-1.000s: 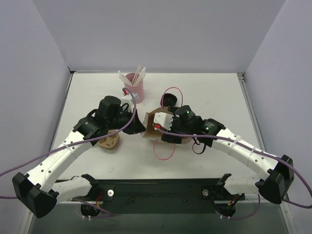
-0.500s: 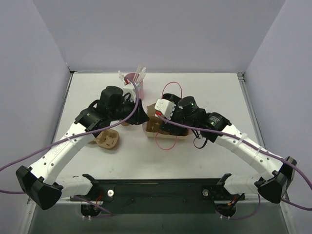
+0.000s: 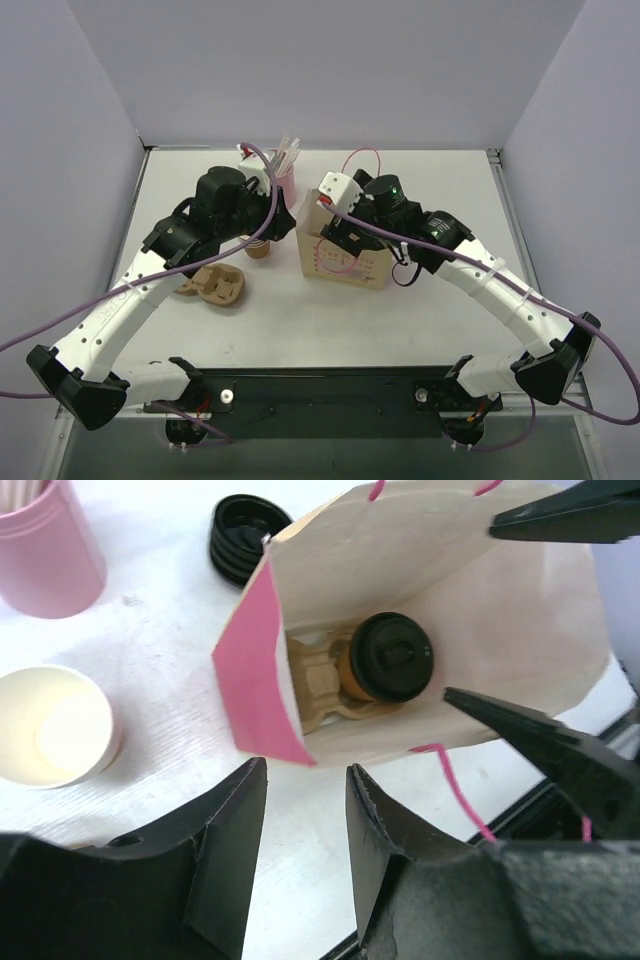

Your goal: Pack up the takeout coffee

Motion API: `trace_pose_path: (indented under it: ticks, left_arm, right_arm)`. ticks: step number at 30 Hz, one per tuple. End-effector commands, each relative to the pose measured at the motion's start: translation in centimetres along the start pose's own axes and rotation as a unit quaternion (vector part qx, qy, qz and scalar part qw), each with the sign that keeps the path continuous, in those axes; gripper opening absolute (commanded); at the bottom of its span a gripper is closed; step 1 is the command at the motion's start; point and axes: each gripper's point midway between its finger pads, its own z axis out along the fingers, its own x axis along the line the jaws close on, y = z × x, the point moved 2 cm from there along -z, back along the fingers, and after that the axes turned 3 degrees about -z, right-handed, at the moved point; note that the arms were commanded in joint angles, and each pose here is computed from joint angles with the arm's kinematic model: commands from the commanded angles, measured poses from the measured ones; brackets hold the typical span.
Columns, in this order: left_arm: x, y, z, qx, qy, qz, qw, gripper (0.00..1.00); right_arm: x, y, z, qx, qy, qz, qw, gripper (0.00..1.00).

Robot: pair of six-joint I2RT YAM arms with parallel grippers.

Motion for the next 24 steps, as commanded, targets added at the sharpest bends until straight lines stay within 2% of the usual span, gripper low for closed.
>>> trace_pose_path:
  ticks: [1, 10, 14, 20, 24]
  left_arm:
    - [1.2, 2.4, -2.3, -0.046, 0.056, 0.022, 0.997, 0.48]
    - [3.3, 3.1, -3.6, -0.058, 0.128, 0.011, 0.990, 0.50]
    - [4.9, 4.5, -4.2, -0.077, 0.187, -0.001, 0.979, 0.52]
    - [6.7, 5.4, -3.2, -0.084, 0.239, -0.010, 0.967, 0.53]
    - [8.5, 7.2, -0.7, -0.091, 0.279, -0.024, 0.956, 0.54]
  right_arm:
    - [-1.7, 1.1, -1.1, -0.005, -0.030, 0.028, 0.999, 0.90]
    - [-4.1, 2.7, -3.0, -0.027, -0.072, 0.082, 0.994, 0.88]
    - [-5.9, 4.6, -5.4, -0.050, -0.103, 0.147, 0.983, 0.88]
    - [-5.8, 5.7, -8.4, -0.078, -0.098, 0.219, 0.968, 0.87]
    - [-4.4, 5.7, -10.0, -0.099, -0.074, 0.281, 0.952, 0.84]
